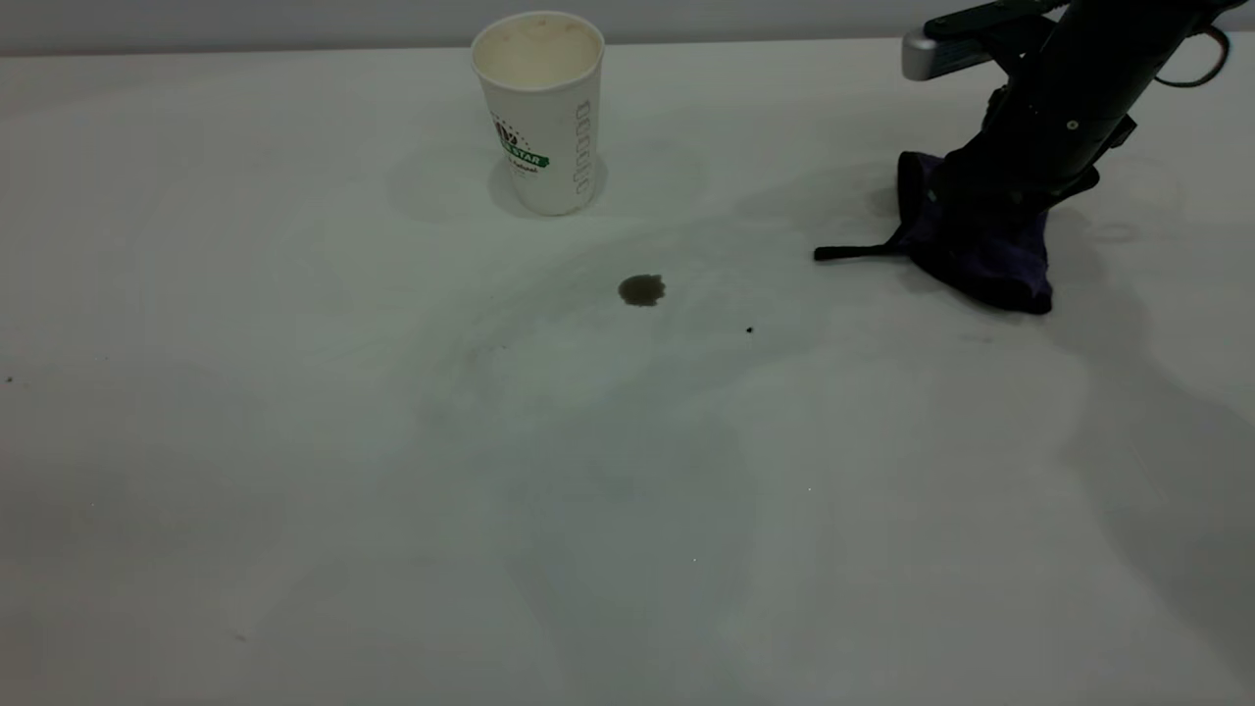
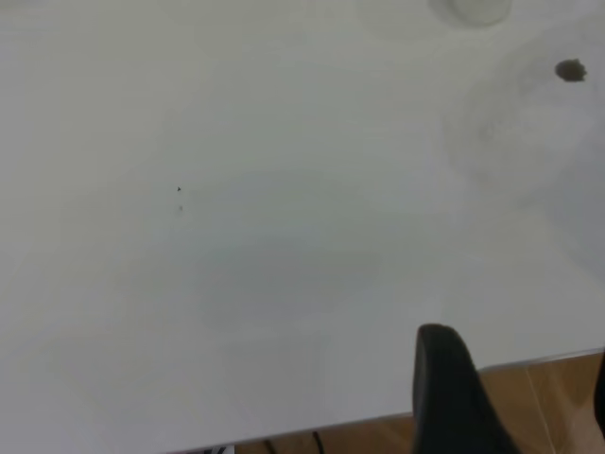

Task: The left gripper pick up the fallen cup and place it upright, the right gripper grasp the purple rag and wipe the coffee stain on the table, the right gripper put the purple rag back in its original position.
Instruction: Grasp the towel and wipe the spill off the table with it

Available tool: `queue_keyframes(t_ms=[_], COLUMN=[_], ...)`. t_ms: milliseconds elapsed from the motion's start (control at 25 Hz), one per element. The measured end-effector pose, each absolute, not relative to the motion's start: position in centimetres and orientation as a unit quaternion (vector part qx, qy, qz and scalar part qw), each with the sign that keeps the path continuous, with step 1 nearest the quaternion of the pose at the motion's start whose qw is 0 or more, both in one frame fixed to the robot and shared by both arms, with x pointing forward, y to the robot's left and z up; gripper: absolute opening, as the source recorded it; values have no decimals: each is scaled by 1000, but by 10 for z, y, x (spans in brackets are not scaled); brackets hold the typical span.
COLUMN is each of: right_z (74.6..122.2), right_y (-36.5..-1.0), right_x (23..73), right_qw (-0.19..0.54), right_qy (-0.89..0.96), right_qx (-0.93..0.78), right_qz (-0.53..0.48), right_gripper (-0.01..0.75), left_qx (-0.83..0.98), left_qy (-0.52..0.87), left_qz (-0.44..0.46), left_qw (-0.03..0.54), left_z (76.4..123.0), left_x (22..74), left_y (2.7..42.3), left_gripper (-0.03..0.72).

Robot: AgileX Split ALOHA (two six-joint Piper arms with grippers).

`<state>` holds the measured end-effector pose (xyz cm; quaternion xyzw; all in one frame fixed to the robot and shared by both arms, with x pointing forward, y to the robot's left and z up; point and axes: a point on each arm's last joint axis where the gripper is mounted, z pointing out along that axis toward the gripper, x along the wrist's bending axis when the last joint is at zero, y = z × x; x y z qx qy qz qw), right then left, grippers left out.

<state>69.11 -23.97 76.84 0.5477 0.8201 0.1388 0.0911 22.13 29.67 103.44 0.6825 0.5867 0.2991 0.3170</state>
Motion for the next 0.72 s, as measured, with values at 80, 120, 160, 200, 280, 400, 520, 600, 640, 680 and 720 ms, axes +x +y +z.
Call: queue_keyframes(t_ms=[80,120,160,200,280,400,520,600,640,680,720], right_z=[768,768,768,768,768,767,766,766,766,765,764], right_y=[-238,-233,-229,-224,-205,-159,-107,-73,-57,-36,-22], right_x=[691,690,689,688,684,671,651,634,626,614,605], right_qw=[83,77,74,70,59,40,19,9,6,3,2], right_qy=[816,815,817,818,827,846,863,871,874,881,883], right_qx=[555,555,553,551,538,508,476,456,448,432,425], right_qz=[141,143,144,146,150,159,171,181,187,193,199], right_gripper=[320,221,140,103,98,99,99,99,99,99,99], left_qx=[682,682,682,682,682,682,682,682,682,682,682], left_qy=[587,587,587,587,587,587,587,587,587,587,587], left_qz=[299,299,299,299,299,299,299,299,299,299,299], left_qw=[317,317,317,317,317,317,317,317,317,317,317], left_z=[1034,1034,1034,1034,1034,1034,1034,1034,1034,1034,1034], left_x=[221,221,221,221,221,221,221,221,221,221,221], left_y=[297,297,297,297,297,297,297,297,297,297,297], left_gripper=[434,434,434,434,434,434,434,433,433,433,433])
